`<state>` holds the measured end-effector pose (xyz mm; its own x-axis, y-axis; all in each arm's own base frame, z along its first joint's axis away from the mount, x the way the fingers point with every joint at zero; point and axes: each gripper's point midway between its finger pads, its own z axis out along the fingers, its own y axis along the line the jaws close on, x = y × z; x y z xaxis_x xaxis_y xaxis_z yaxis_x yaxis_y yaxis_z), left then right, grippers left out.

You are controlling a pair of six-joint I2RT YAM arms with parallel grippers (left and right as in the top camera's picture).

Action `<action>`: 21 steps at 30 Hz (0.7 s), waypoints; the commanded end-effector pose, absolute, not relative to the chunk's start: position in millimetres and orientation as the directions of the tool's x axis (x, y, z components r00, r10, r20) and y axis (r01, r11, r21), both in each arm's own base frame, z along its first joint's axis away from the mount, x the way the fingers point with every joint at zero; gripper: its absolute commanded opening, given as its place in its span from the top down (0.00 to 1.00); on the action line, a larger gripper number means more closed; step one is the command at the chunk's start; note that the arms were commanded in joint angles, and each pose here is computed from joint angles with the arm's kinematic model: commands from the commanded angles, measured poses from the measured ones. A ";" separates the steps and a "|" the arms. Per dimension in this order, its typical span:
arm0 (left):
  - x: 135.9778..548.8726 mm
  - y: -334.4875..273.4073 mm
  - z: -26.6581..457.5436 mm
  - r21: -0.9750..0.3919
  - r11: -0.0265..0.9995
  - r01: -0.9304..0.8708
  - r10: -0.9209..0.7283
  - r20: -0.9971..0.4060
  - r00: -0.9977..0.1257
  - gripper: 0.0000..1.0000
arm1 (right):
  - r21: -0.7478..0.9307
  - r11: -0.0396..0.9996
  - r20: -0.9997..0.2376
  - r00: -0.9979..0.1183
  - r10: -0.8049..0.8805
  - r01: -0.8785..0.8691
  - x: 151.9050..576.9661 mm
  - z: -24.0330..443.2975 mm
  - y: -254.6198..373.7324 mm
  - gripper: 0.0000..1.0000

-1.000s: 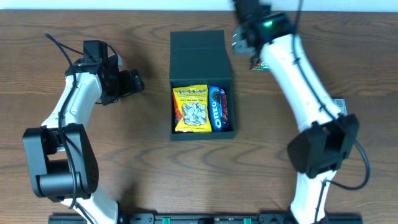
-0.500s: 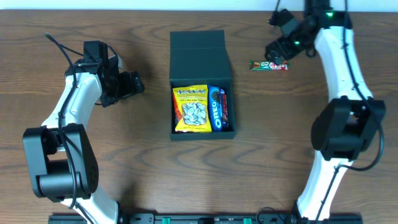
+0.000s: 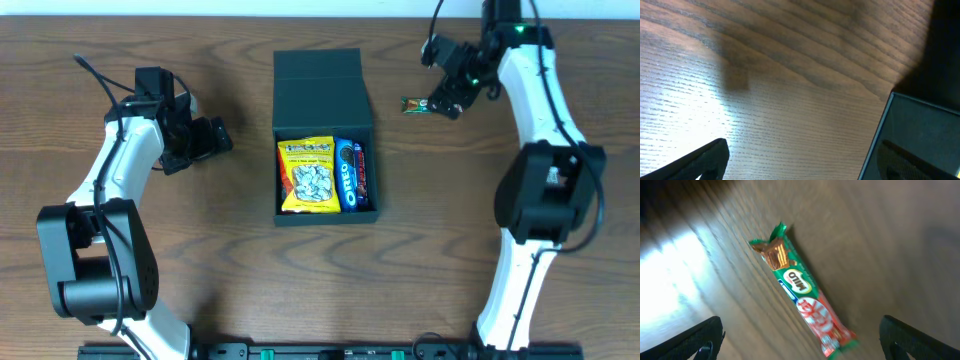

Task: Pack container
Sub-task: 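Grasp the green Milo KitKat bar with the right gripper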

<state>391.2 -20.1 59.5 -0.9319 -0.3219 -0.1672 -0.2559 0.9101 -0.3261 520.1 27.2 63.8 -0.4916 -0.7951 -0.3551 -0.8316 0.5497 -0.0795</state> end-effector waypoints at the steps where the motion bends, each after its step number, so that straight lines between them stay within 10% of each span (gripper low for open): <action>1: 388.9 -19.9 56.3 -0.324 0.912 -0.252 -0.314 -0.155 -0.936 0.05 | -0.079 0.513 -0.335 -0.462 -0.821 -0.855 522.6 41.4 22.0 0.01; 21: 388.8 -19.9 56.3 -0.324 0.912 -0.251 -0.313 -0.155 -0.937 0.05 | -0.043 0.530 -0.302 -0.494 -0.815 -0.847 525.8 -5.4 21.6 0.06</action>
